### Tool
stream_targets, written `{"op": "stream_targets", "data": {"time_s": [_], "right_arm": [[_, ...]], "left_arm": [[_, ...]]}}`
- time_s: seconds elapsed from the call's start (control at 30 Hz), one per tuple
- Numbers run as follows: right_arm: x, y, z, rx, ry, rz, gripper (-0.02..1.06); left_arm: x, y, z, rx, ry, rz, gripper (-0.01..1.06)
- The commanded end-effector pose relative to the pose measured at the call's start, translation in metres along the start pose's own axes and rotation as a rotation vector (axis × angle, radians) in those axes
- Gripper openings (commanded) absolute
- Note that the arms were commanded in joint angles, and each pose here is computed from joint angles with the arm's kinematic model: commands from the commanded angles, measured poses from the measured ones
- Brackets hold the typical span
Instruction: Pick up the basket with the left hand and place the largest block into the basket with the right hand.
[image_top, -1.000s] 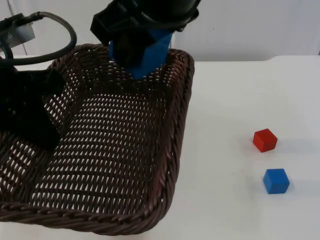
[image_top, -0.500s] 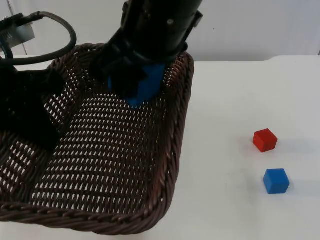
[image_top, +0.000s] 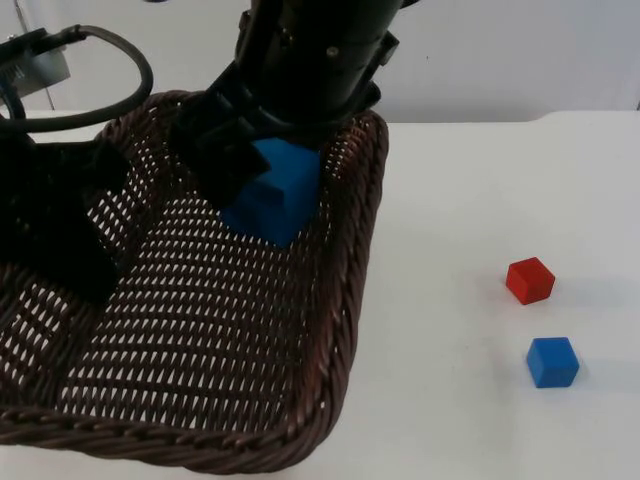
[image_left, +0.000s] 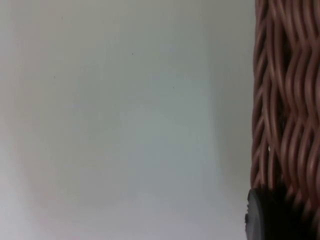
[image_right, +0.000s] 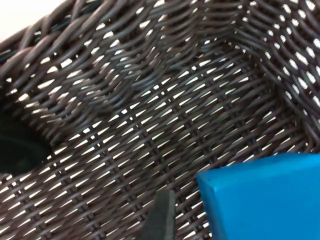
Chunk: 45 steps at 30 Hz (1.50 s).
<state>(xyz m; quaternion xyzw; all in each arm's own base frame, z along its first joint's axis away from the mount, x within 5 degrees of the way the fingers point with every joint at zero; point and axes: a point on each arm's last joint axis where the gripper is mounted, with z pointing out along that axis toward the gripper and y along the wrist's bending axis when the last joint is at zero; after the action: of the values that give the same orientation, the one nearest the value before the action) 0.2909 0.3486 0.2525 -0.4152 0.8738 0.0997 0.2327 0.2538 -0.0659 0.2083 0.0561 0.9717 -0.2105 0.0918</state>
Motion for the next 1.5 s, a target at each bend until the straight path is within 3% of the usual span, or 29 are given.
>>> {"op": "stream_targets", "data": {"time_s": [0.0, 0.4, 0.87, 1.0, 1.17, 1.47], "right_arm": [[-0.003, 0.002, -0.004, -0.003, -0.025, -0.018, 0.79], [-0.005, 0.001, -0.019, 0.003, -0.046, -0.024, 0.78], [0.001, 0.000, -0.083, 0.005, -0.033, -0.029, 0.78], [0.009, 0.000, -0.101, 0.006, -0.075, -0.029, 0.78], [0.045, 0.000, -0.116, 0.002, -0.134, -0.028, 0.78], [0.078, 0.000, -0.139, 0.000, -0.189, -0.002, 0.78]], "left_arm": [[-0.001, -0.004, -0.004, 0.019, -0.024, -0.005, 0.00], [-0.001, -0.004, -0.004, 0.019, -0.026, -0.005, 0.00], [0.000, -0.004, -0.004, 0.017, -0.021, 0.016, 0.00], [0.000, -0.004, -0.004, 0.014, -0.020, 0.036, 0.00], [-0.001, -0.004, -0.004, 0.011, -0.026, 0.045, 0.00], [-0.003, -0.003, -0.004, 0.004, -0.046, 0.045, 0.00]]}}
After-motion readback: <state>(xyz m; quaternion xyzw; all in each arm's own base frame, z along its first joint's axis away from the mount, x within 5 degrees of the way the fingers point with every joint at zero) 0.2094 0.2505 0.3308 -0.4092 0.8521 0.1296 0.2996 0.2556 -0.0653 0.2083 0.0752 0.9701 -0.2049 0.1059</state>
